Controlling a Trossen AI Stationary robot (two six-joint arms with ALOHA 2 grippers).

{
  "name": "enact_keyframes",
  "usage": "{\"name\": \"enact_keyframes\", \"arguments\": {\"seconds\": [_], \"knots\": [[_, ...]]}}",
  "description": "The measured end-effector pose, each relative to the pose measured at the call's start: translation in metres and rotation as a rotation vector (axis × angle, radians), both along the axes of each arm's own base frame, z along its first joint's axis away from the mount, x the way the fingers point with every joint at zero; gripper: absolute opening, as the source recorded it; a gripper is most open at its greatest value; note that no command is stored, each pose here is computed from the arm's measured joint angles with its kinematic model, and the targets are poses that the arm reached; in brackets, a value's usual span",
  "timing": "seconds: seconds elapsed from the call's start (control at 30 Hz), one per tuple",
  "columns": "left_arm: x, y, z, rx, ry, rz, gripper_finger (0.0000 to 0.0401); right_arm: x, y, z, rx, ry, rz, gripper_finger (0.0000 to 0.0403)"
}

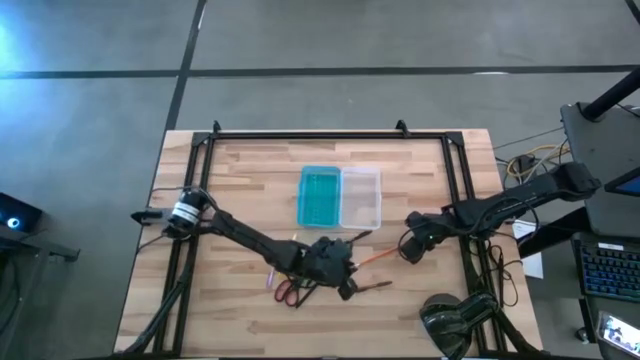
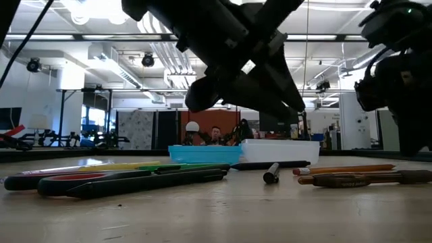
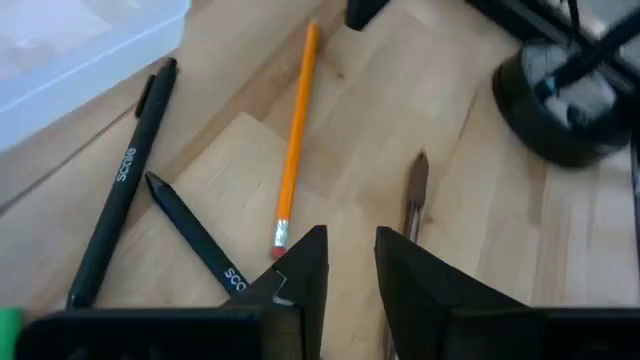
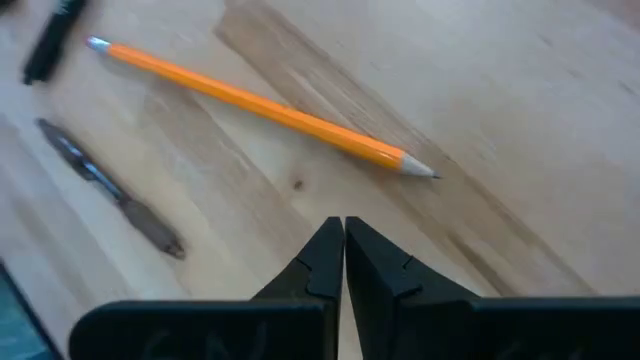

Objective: Pick & place school supplies into a supply box
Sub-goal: Put the yellow pencil into the supply box

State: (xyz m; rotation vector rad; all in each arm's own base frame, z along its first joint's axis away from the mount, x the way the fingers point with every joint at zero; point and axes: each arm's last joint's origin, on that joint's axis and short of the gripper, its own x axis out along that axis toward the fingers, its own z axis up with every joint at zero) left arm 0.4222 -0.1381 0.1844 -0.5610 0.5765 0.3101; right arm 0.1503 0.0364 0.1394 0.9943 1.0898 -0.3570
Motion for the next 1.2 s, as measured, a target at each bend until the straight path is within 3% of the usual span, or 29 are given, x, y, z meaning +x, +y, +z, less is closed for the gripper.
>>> {"name": "enact_keyframes", "arguments": {"seconds": [0.27,0.43,0.57,0.8,1.0,1.2], "knots": [[0.022,-0.005,-0.002,0.017,-0.012,0.003,0.0109,-0.001,-0.001,0.005,-0.001,-0.017,-0.046,0.0009],[0.031,-0.004,-0.008,0.217,0.114,-0.052,0.0146,-0.004,-0.002,0.002,-0.029,0.006,-0.011,0.0009],[0.035,-0.001,-0.019,0.343,0.163,-0.116,0.0151,-0.007,-0.003,-0.001,-0.065,0.026,-0.029,0.0009],[0.038,0.015,-0.032,0.26,0.21,-0.105,0.0151,-0.008,-0.005,0.002,-0.082,0.001,-0.077,0.0009],[0.042,0.025,-0.036,0.2,0.226,-0.171,0.0151,-0.01,-0.006,0.008,-0.05,-0.036,-0.118,0.0009],[0.044,0.029,-0.042,0.198,0.232,-0.173,0.0151,-0.012,-0.006,0.011,-0.038,-0.054,-0.126,0.0009]]}}
